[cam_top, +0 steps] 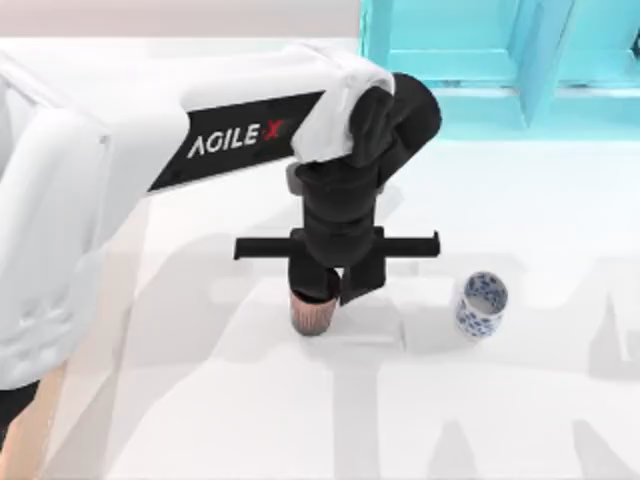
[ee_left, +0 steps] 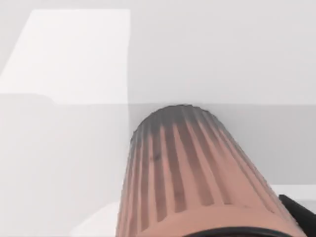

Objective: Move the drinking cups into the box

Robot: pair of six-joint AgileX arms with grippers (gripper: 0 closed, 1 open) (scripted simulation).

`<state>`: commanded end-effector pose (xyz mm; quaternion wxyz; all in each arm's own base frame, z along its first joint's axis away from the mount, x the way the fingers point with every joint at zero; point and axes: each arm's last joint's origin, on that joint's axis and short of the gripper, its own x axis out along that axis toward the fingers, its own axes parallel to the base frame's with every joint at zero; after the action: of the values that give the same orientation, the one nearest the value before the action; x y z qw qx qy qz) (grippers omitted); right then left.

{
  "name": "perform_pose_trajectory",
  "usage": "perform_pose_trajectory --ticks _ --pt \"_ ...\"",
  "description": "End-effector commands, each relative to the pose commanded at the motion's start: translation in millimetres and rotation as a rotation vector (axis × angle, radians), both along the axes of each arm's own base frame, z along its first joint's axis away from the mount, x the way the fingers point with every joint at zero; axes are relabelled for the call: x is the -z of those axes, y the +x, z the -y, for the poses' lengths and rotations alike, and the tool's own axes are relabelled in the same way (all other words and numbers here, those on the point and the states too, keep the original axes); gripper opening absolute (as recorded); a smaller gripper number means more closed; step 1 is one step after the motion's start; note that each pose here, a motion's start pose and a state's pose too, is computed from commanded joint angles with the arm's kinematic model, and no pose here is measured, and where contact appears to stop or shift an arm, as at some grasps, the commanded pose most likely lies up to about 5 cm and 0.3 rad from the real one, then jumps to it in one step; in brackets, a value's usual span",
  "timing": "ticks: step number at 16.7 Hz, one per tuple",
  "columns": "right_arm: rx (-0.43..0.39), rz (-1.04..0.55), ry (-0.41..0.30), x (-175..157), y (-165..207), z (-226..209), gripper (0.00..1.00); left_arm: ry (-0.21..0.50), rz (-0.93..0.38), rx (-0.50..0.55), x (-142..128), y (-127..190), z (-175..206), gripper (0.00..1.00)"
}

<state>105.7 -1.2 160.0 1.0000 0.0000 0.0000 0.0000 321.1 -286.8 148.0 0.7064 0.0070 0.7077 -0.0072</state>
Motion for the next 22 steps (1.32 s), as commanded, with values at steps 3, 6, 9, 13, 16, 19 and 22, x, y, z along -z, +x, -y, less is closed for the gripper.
perform_pose_trajectory --ticks 3,6,9,13,16,19,22 --pt "0.0 0.0 0.0 0 0 0 1.0 0.0 0.0 0.0 0 0 0 0.0" --pt "0.0 0.0 0.0 0 0 0 1.0 0.0 0.001 0.0 -1 0 -1 0.0" --pt "0.0 0.0 0.0 0 0 0 1.0 0.0 0.004 0.008 -18 3 -14 0.0" --pt "0.0 0.0 0.0 0 0 0 1.0 0.027 -0.031 0.015 -48 4 -52 0.0" --pt "0.0 0.0 0.0 0 0 0 1.0 0.018 -0.021 0.006 -79 4 -82 0.0" --pt "0.0 0.0 0.0 0 0 0 1.0 0.001 0.0 0.0 -100 2 -100 0.0" --pt "0.0 0.0 0.0 0 0 0 1.0 0.0 0.0 0.0 -100 2 -100 0.0"
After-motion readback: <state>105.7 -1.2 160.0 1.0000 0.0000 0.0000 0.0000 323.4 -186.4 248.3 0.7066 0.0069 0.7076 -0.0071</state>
